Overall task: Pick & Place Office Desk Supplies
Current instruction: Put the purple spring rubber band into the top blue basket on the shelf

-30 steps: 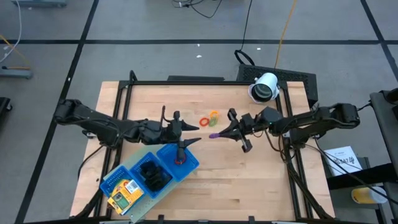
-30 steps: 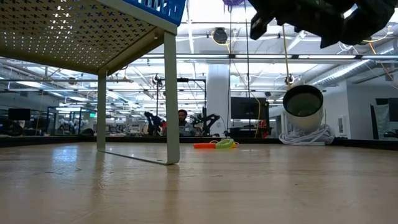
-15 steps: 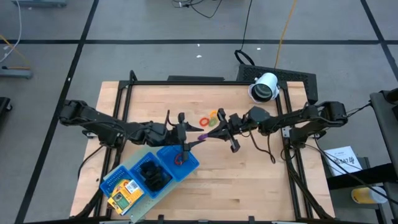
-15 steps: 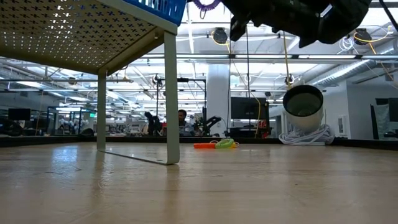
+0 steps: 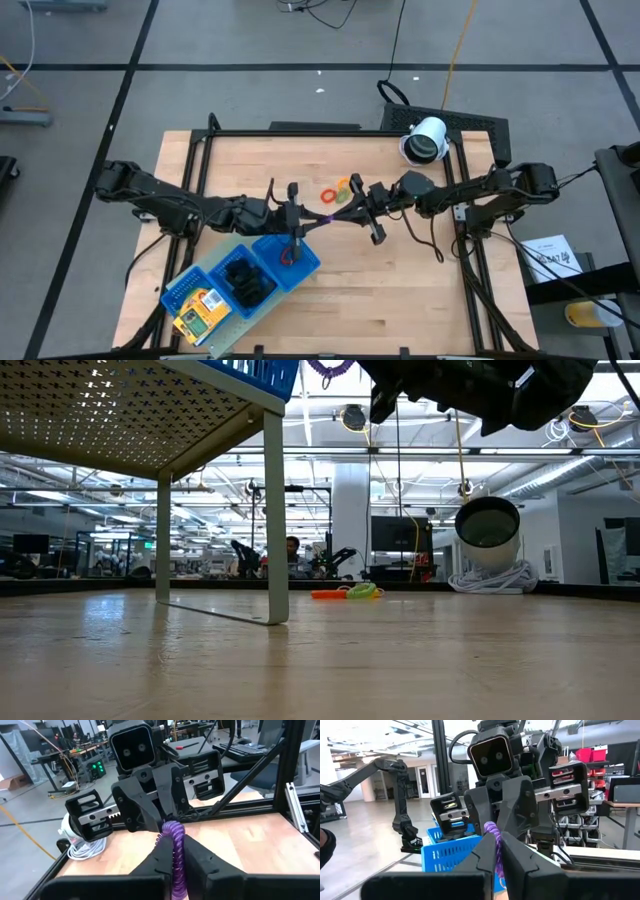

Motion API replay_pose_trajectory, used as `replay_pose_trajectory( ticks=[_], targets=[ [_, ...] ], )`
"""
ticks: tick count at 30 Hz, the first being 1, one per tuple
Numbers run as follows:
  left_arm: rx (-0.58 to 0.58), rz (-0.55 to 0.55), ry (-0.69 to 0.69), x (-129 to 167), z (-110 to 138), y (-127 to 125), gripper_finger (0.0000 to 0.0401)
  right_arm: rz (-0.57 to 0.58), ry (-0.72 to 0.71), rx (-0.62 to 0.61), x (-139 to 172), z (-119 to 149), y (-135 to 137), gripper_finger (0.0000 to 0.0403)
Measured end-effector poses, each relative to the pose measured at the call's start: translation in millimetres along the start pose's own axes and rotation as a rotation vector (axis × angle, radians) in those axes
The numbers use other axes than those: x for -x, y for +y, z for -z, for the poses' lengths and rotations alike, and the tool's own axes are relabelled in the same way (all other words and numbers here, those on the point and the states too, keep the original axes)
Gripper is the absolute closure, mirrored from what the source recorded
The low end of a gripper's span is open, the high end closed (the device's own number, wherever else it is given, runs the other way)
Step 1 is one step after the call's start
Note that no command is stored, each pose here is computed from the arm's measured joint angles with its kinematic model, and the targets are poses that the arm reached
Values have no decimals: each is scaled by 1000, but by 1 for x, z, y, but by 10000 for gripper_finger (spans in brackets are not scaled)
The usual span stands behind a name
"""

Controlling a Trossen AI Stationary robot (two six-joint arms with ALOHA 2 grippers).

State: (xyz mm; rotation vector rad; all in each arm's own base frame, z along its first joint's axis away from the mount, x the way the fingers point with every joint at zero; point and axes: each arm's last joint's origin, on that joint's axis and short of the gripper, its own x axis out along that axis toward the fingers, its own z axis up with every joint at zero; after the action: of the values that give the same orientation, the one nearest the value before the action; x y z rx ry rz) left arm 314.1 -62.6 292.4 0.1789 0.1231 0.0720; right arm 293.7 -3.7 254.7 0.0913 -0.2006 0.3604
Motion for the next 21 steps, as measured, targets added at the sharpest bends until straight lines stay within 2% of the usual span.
replay_pose_trajectory(
  ticks=[3, 6, 10, 14, 17, 21],
  targets=[
    [15, 0, 0, 0, 0, 0, 366, 2, 14, -5, 0, 1, 0, 382],
    [31, 0, -2, 0, 0, 0, 354, 13, 65, -20, 2, 3, -1, 343],
    [40, 8, -15, 9, -8, 1, 371, 50, 88, -53, 10, -6, -5, 274],
    [113, 31, -5, 28, -19, 3, 389, 88, 139, -100, 20, -13, -9, 221],
    [196, 107, 17, 47, -27, 4, 378, 110, 184, -121, 25, -14, -10, 198],
    [307, 205, 96, 70, -30, 1, 360, 128, 239, -145, 29, -11, -11, 189]
  ],
)
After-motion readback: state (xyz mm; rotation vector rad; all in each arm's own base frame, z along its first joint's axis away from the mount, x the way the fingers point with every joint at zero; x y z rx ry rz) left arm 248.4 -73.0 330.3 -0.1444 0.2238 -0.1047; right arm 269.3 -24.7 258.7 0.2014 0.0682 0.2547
